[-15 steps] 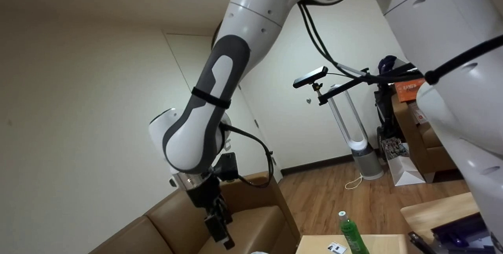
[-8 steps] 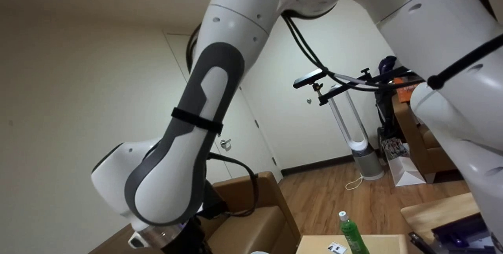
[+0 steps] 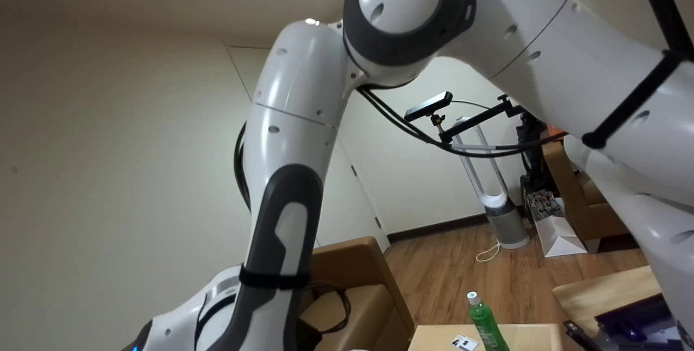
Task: Remove the shirt from the laundry bag
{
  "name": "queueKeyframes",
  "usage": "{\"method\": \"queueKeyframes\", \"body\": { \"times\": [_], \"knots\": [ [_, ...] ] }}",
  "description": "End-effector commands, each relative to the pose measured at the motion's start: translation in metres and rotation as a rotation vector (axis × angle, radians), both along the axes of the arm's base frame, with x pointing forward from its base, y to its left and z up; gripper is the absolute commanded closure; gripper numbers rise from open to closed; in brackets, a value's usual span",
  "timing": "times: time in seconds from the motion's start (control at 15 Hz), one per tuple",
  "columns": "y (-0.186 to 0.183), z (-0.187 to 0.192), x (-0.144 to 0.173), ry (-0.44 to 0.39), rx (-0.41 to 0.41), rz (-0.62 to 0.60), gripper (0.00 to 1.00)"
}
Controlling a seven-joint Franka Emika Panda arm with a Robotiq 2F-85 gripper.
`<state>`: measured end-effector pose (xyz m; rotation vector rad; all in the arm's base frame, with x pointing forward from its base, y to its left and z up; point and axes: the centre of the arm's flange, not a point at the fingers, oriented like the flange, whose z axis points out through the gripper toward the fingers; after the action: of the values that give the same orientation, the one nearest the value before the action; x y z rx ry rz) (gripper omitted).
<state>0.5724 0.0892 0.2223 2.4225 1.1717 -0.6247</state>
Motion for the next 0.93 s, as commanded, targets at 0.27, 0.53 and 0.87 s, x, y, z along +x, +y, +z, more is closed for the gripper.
{"method": "queueKeyframes", "body": {
  "times": [0.27,0.53,0.87],
  "knots": [
    [0.002,-0.033,0.046,0.028,-0.056,0.114,0.39],
    [0.008,-0.004,0.048,-0.059,0.007,0.118,0.64],
    [-0.01,0.04,0.047,-0.192,0.056,0.088,0.98]
  ]
}}
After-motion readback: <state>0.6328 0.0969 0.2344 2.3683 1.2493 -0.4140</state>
